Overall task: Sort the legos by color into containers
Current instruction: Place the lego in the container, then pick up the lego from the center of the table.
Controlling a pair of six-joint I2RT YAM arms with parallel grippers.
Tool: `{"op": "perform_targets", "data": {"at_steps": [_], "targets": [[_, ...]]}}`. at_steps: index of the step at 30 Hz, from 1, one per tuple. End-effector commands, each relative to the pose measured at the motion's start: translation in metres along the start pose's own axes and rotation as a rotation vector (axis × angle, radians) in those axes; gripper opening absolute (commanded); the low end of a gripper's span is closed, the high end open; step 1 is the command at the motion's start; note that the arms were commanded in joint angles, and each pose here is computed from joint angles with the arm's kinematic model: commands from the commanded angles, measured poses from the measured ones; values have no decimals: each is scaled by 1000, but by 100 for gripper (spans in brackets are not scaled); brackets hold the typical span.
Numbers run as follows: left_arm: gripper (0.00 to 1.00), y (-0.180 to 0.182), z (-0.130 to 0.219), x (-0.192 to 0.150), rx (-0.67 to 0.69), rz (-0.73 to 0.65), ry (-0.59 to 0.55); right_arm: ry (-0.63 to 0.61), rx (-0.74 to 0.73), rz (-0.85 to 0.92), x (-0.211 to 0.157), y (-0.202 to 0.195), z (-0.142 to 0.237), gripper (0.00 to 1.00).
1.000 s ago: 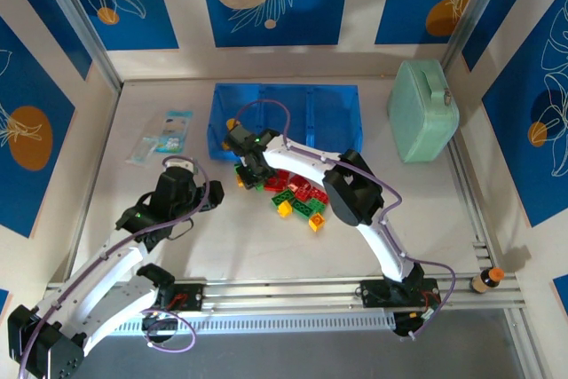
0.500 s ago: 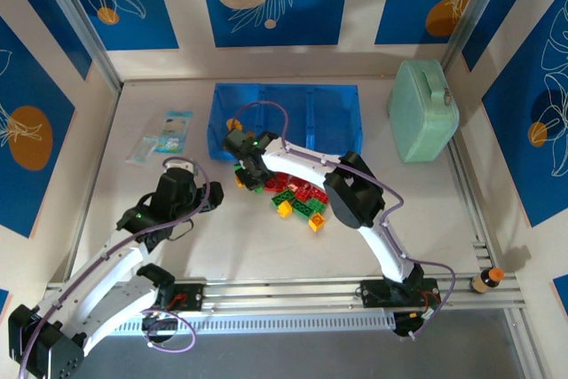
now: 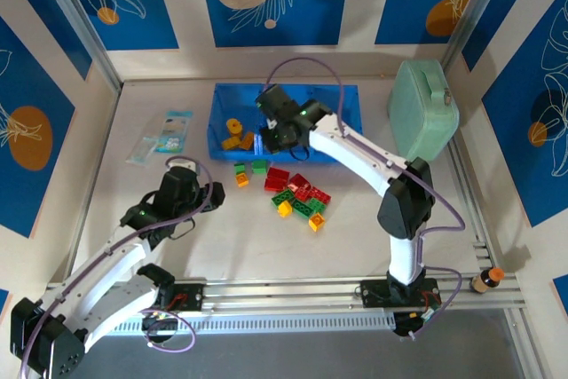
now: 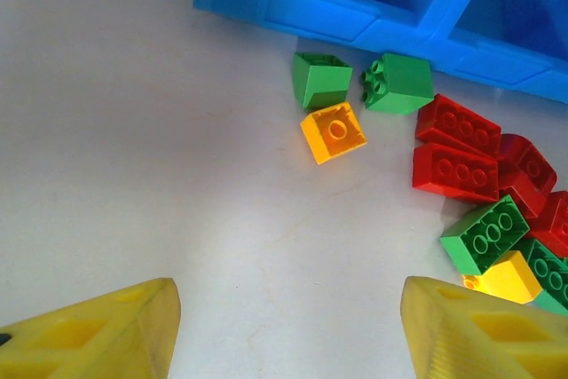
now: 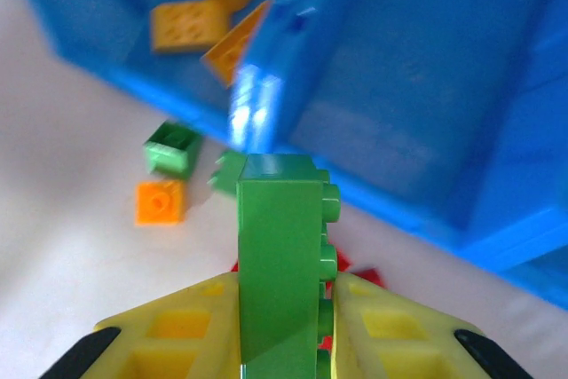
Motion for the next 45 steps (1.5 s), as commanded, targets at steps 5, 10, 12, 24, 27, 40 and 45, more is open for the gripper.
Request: {"op": "perform_targets", "data": {"at_steps": [5,10,12,24,27,40,45], "targets": [[67,-15,-9,-6,-52,-15,41,81,-33,-67,1,-45,-43,27],[67,-19,-20,-8,-52,-10,64,95,-70,-92,12,-65,-60,53],[67,-23,-24,-6,-48,-12,70,65,-65,-78,18,-58,-56,67],[67,-48,-67,12,3,-60,92,-97,-27,-65,-6,-27,13,69],[67,-52,-84,14,32,-69,109,-122,-29,-92,-21,-32,31,69],[65,-56,-137,26,138,-118,151,-173,-39,-202,-84,-60,65,66],[63,-49,-150,30,187,-105,163,-158,-45,-222,-99,-66,64,65]]}}
Point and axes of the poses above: each hand's point on the last joint's axis, 136 mm out from that joint toward the fingers, its own z axis back along the fingers, its own y axis along the line the jaws close on, x = y × z, the point moved 2 cm from there along z, back along the fingers, and after that the axes turned 15 degrees about z, right-handed, at the moved point
